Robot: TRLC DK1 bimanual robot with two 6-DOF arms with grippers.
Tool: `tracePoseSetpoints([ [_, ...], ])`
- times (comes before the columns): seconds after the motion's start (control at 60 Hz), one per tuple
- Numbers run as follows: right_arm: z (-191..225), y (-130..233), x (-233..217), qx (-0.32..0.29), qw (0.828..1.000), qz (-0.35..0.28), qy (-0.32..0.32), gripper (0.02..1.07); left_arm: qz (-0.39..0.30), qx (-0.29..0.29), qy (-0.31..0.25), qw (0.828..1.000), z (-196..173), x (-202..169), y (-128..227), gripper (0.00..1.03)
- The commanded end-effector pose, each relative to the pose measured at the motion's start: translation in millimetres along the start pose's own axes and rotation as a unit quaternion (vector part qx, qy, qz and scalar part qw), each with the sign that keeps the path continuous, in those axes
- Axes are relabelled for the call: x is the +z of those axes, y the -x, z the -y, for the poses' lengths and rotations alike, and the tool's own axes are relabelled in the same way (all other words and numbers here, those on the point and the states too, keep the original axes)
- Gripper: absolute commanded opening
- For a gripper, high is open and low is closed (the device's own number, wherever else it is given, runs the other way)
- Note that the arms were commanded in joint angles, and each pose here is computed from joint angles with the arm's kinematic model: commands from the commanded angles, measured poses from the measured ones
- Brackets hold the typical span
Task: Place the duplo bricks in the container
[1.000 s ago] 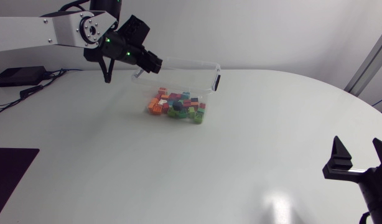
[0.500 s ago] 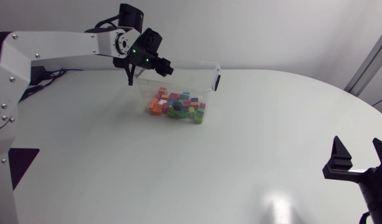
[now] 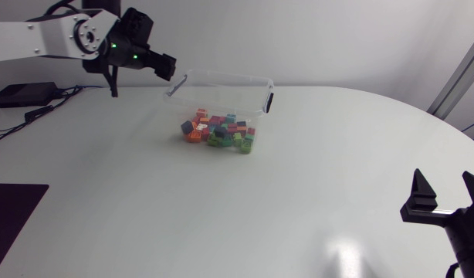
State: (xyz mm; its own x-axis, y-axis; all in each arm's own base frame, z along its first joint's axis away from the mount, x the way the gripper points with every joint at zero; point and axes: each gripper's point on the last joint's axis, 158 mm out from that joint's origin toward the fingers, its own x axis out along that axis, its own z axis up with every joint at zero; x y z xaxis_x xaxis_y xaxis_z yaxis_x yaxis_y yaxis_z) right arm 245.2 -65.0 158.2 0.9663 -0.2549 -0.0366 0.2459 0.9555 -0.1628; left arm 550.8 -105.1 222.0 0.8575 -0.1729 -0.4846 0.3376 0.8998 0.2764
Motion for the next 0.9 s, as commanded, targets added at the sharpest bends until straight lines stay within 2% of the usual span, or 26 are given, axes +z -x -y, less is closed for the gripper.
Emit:
tracePoseSetpoints([
  [0.0, -1.2, -0.6, -8.7, 0.001, 1.0, -0.009, 0.002, 1.03, 0.011, 0.025, -0.007, 1.0, -11.0, -11.1, 25.2, 0.99],
  [0.483, -1.2, -0.6, -8.7, 0.001, 1.0, -0.009, 0.002, 1.03, 0.075, 0.126, 0.032, 0.989, -58.6, -54.2, 127.9, 0.99],
  [0.767, -1.4, -0.7, -9.5, 0.001, 1.0, -0.01, 0.002, 1.03, 0.097, 0.163, 0.039, 0.981, -63.6, -84.2, 175.2, 0.99],
  [0.883, -12.1, -0.5, -7.3, 0.022, 0.999, -0.007, -0.029, 1.03, 0.101, 0.18, 0.046, 0.978, -65.6, -100.4, 191.2, 0.99],
])
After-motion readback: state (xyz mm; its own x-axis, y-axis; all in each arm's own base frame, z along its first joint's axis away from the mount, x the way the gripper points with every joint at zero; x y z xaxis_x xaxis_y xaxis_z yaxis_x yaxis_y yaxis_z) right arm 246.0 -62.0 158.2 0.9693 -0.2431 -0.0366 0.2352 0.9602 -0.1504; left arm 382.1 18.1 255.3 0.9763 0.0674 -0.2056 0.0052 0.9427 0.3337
